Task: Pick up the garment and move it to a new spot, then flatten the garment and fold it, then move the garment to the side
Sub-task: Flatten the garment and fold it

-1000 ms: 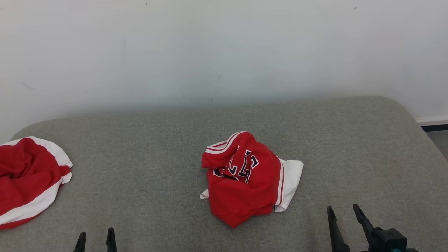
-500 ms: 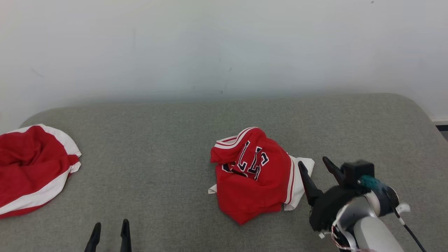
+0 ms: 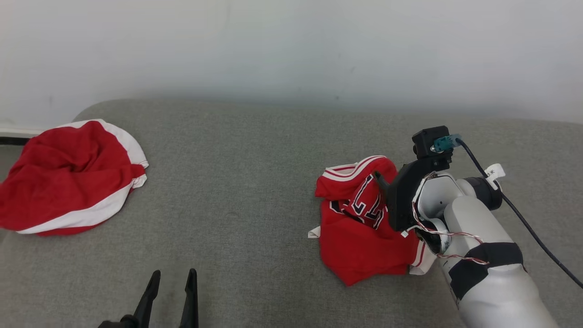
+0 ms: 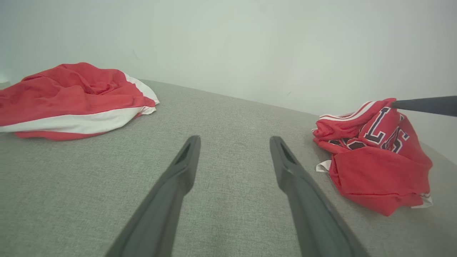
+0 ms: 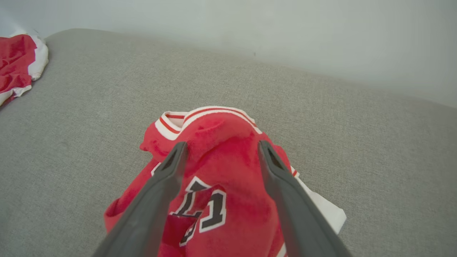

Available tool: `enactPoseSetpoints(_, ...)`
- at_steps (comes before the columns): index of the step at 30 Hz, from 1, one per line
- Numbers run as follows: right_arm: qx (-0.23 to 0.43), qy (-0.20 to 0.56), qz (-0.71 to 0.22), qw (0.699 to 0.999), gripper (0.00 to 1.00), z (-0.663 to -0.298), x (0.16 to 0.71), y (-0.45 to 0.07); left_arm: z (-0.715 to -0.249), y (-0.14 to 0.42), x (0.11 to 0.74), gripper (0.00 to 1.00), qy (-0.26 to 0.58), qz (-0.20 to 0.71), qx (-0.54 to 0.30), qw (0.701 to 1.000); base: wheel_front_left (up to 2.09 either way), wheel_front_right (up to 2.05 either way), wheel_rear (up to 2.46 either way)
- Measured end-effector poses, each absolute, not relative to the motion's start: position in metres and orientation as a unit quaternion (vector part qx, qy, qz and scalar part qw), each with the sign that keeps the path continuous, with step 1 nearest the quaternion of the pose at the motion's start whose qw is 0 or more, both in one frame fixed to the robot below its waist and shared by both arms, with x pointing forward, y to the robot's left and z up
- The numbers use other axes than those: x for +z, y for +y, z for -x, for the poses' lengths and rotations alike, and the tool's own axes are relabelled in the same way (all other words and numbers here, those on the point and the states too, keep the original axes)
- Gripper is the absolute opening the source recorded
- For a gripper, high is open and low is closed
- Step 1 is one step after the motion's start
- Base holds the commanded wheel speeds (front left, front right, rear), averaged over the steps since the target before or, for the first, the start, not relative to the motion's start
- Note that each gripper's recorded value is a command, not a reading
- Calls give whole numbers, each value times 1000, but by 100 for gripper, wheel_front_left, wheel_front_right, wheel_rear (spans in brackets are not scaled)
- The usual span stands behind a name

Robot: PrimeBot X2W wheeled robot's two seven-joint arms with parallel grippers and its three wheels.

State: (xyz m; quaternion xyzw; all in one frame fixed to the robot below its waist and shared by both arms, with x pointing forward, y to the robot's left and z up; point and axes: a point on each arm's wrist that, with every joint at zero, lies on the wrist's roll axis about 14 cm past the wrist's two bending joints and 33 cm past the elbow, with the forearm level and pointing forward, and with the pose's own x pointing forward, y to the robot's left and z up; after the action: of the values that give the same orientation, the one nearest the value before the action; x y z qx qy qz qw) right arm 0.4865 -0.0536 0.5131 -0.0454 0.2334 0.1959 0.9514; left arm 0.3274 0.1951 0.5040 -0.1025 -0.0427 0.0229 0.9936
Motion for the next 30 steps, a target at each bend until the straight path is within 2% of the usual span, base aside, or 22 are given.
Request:
enactPoseSetpoints(9, 220, 300, 20, 928, 100, -495, 477, -26, -325, 209, 498, 100, -33, 101, 47, 993, 0, 0, 0)
enactPoseSetpoints(10, 226, 295, 19, 928, 70, -496, 479, -21, -324, 210, 497, 100, -32, 101, 49, 993, 0, 0, 0)
enactPoseSetpoints(11, 231, 287, 18, 929, 23, -498, 481, -17, -324, 211, 496, 100, -31, 101, 51, 993, 0, 0, 0)
enactPoseSetpoints(12, 236, 278, 20, 931, 0, -500, 484, -13, -324, 212, 496, 100, -30, 101, 51, 993, 0, 0, 0)
enactPoseSetpoints(17, 260, 215, 15, 941, 0, -504, 512, 4, -323, 212, 497, 100, -32, 102, 50, 993, 0, 0, 0)
enactPoseSetpoints(21, 296, 145, -2, 944, 0, -503, 557, 27, -322, 212, 499, 100, -37, 102, 48, 993, 0, 0, 0)
enactPoseSetpoints(27, 339, -24, -44, 939, 0, -496, 658, 51, -322, 207, 501, 100, -40, 102, 40, 993, 0, 0, 0)
enactPoseSetpoints(30, 338, -106, -79, 932, 0, -491, 703, 46, -324, 205, 503, 100, -44, 102, 34, 993, 0, 0, 0)
